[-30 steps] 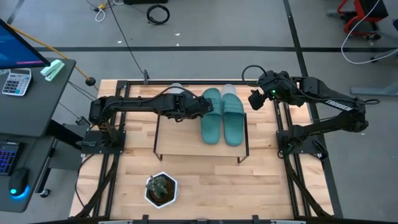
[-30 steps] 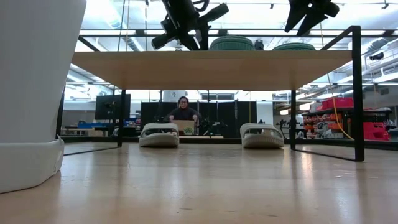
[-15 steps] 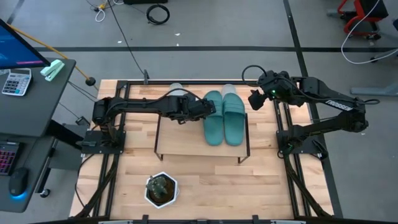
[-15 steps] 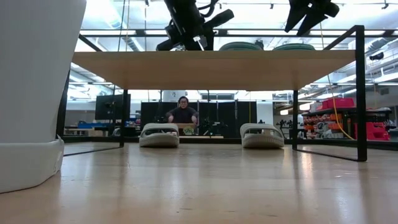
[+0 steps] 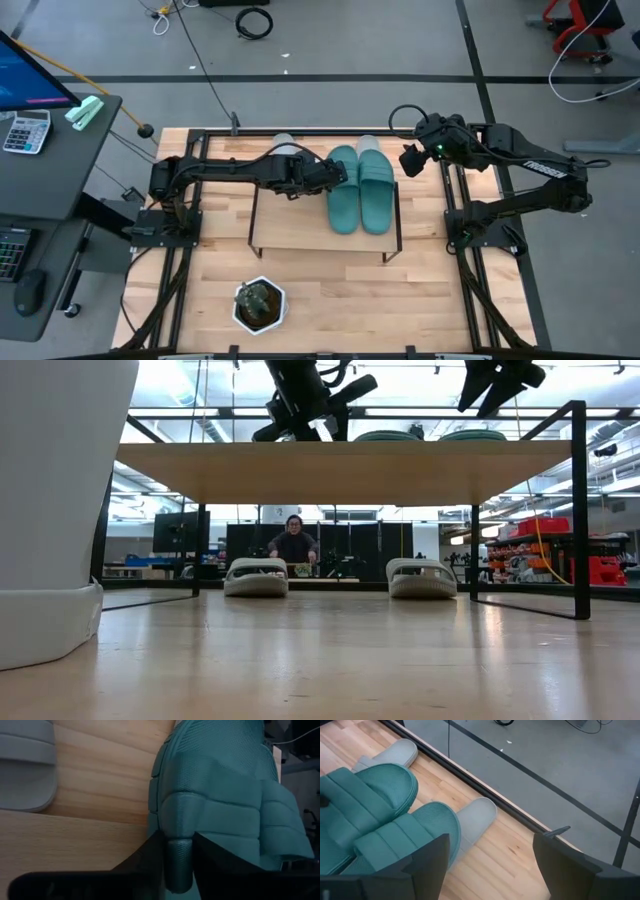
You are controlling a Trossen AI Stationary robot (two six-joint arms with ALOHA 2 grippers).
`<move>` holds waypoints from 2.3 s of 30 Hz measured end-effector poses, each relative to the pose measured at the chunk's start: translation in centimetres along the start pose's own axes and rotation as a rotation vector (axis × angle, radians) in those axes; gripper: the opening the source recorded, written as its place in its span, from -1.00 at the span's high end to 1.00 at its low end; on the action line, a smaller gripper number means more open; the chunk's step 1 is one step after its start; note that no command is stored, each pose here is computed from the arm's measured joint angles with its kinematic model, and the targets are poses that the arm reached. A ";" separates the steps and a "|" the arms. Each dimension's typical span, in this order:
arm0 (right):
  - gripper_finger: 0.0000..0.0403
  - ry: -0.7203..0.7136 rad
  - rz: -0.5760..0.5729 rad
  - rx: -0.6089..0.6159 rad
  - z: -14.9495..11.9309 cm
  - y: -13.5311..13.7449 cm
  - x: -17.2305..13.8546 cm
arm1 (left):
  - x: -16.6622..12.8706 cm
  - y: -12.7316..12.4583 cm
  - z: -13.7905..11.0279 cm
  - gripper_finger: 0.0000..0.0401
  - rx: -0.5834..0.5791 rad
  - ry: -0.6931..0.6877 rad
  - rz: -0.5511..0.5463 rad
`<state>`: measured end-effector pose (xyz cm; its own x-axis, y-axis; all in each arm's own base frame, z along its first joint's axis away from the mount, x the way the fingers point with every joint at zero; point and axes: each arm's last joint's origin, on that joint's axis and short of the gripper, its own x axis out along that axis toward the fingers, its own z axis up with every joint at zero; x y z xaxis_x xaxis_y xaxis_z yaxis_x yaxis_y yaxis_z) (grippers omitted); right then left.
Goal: Pick and place slides into the shelf
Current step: Put the green slide on the shelf, then put the left gray slide on the shelf
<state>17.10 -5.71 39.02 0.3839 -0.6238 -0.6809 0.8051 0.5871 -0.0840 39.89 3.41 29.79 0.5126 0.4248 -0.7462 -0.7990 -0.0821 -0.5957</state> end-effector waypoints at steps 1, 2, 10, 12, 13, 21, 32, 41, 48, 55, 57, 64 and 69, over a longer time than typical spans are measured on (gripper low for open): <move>-0.45 0.000 0.000 0.000 0.0 0.0 0.0 | 0.0 0.0 0.0 0.48 0.000 0.000 0.000; -0.45 0.000 0.000 -0.001 0.0 0.0 0.0 | 0.0 0.0 -0.1 0.44 0.001 0.001 -0.001; -0.45 0.000 0.000 -0.001 0.0 0.0 0.0 | -0.1 0.0 -0.2 0.07 0.009 0.001 -0.003; -0.45 0.000 0.000 -0.001 0.0 0.0 0.0 | -0.1 0.0 -0.1 0.00 0.019 -0.002 -0.005; -0.45 0.000 0.000 -0.001 0.0 0.0 0.0 | -0.1 -0.1 -0.1 -0.04 0.024 -0.002 -0.008; -0.45 0.000 0.000 -0.001 0.0 0.0 0.0 | 0.0 -0.5 0.0 -0.23 0.060 -0.004 -0.052; -0.45 0.000 0.000 0.000 0.0 0.0 0.0 | 0.0 -0.6 0.0 -0.21 0.064 -0.004 -0.060; -0.45 0.009 0.017 0.002 0.0 0.0 0.0 | -0.1 -0.5 -0.3 -0.32 0.070 -0.001 -0.048; -0.45 0.009 0.017 0.002 0.0 0.0 0.0 | -0.3 -0.3 -0.6 -0.40 0.085 0.011 -0.040; -0.45 0.009 0.017 0.002 0.0 0.0 0.0 | -1.1 0.2 -0.3 -0.41 0.109 0.013 0.010; -0.45 0.009 0.017 0.002 0.0 0.1 0.0 | -1.7 0.4 0.1 -0.41 0.121 0.004 0.021; -0.45 0.008 0.017 0.002 0.0 0.1 0.0 | -4.3 1.2 2.2 -0.41 0.170 -0.057 0.068; -0.45 0.009 0.017 0.001 0.0 0.1 0.0 | -5.1 1.5 4.3 -0.40 0.215 -0.090 0.089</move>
<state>17.14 -5.68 39.00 0.3933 -0.6094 -0.6885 0.7992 0.5968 -0.0717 34.76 4.97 33.97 0.4152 0.5039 -0.7574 -0.8930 0.0671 -0.4449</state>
